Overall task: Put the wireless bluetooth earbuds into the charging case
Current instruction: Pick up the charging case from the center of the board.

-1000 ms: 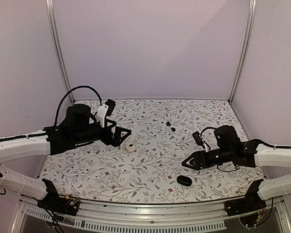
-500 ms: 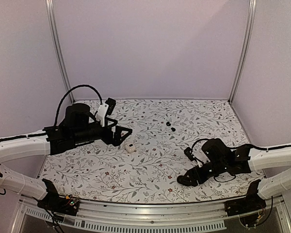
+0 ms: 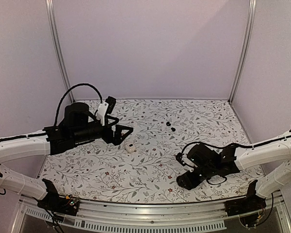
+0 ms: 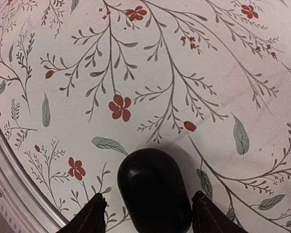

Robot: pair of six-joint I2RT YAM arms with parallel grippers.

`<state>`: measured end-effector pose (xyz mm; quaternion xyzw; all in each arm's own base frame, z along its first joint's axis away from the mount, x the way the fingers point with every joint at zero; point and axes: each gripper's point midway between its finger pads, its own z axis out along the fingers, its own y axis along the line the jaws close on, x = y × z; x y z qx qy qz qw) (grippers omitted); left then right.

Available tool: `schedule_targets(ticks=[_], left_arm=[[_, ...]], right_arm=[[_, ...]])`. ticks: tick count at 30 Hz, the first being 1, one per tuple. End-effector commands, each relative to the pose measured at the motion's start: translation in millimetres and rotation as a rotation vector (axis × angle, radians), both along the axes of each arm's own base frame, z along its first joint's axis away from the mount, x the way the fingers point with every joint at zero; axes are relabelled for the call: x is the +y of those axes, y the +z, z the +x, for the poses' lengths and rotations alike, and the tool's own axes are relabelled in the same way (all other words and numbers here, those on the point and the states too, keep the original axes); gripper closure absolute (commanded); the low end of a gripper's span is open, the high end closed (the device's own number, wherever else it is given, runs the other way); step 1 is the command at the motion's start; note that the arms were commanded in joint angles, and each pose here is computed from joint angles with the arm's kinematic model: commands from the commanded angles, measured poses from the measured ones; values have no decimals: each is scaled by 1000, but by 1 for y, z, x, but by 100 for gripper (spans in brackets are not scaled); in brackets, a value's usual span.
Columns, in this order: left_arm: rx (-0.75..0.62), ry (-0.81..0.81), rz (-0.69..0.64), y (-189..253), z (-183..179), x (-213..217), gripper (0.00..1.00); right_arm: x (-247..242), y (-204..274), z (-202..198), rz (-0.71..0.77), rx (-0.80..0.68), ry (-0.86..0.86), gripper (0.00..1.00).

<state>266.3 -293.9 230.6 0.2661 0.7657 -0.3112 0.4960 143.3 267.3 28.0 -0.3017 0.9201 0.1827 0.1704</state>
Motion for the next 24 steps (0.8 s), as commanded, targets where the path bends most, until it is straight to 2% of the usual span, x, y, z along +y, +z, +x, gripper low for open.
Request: schedule_targets(ticks=[1,9,14,20,24], left_arm=[[-31,-6,-17,7,4,-1,0],[-34,-1,-15,7,4,0,0],[-15,21,-20,2,5,4,0],[69,35,-15,-12,4,5,1],[118,23,-8,-20,2,3,5]], right_arm=[[-1,-6,3,-110,-61,30,43],[5,-17,-6,-169,-68,79,48],[11,-15,2,-189,-107,87,62],[45,38,24,-8,-286,118,69],[65,77,39,75,-430,159,74]])
